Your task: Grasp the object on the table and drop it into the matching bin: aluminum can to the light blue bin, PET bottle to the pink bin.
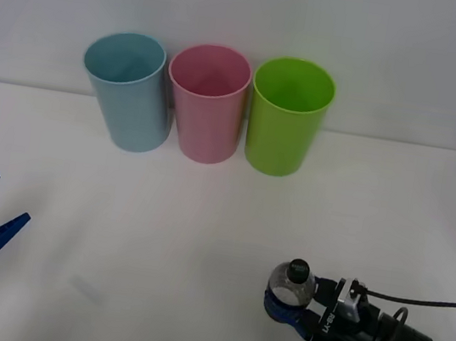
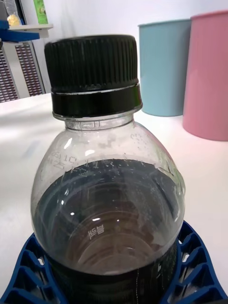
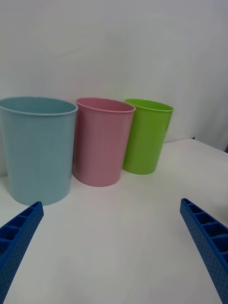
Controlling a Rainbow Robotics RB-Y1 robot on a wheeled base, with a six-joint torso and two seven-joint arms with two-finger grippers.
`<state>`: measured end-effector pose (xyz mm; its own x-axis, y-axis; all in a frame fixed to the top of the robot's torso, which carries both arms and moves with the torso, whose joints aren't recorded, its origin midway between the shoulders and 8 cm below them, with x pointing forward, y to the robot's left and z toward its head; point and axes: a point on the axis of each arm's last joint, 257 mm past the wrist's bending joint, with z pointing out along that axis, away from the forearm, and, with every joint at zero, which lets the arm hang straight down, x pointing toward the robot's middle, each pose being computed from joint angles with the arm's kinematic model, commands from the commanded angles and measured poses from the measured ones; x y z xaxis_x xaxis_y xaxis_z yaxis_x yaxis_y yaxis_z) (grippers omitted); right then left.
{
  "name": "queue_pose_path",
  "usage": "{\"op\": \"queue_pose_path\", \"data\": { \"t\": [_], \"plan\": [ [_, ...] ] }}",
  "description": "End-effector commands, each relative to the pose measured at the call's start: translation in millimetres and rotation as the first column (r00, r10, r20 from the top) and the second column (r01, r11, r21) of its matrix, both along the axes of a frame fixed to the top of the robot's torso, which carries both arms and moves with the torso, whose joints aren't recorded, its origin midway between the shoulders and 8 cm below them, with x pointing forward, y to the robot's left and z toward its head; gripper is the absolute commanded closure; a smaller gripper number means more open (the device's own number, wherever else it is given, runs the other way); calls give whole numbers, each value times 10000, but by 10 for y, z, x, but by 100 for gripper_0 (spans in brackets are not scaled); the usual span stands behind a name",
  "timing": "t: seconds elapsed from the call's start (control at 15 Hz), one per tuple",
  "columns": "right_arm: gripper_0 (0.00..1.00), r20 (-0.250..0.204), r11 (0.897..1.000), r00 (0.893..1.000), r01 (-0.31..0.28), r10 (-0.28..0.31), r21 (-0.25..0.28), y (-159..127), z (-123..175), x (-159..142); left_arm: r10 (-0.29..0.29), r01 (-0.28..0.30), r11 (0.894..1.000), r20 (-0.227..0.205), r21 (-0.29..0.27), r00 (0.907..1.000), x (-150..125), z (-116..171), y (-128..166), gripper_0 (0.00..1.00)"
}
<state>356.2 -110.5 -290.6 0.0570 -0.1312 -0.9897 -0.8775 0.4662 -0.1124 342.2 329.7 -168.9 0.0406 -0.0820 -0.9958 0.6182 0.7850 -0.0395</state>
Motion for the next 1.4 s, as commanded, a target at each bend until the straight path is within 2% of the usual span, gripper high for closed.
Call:
{"op": "queue_pose_path", "data": {
  "t": [0.07,0.2,0.4,0.8,1.13,1.4],
  "plan": [
    [100,190,9996,9997,-163,158,248,51,244,96,0,0,10000,1,0,10000,0,0,0,0],
    [100,119,9983,9996,-259,253,526,104,446,149,0,0,10000,1,0,10000,0,0,0,0],
    [100,248,9967,9996,-137,117,806,155,793,232,0,0,10000,1,0,10000,0,0,0,0],
    [100,6,9851,9982,-595,602,1611,325,1447,257,0,0,10000,1,0,10000,0,0,0,0],
    [100,-147,9712,9999,8,28,2382,452,1984,410,0,0,10000,1,0,10000,0,0,0,0],
    [100,139,9602,9996,179,-227,2787,583,2273,585,0,0,10000,1,0,10000,0,0,0,0]
  ]
}}
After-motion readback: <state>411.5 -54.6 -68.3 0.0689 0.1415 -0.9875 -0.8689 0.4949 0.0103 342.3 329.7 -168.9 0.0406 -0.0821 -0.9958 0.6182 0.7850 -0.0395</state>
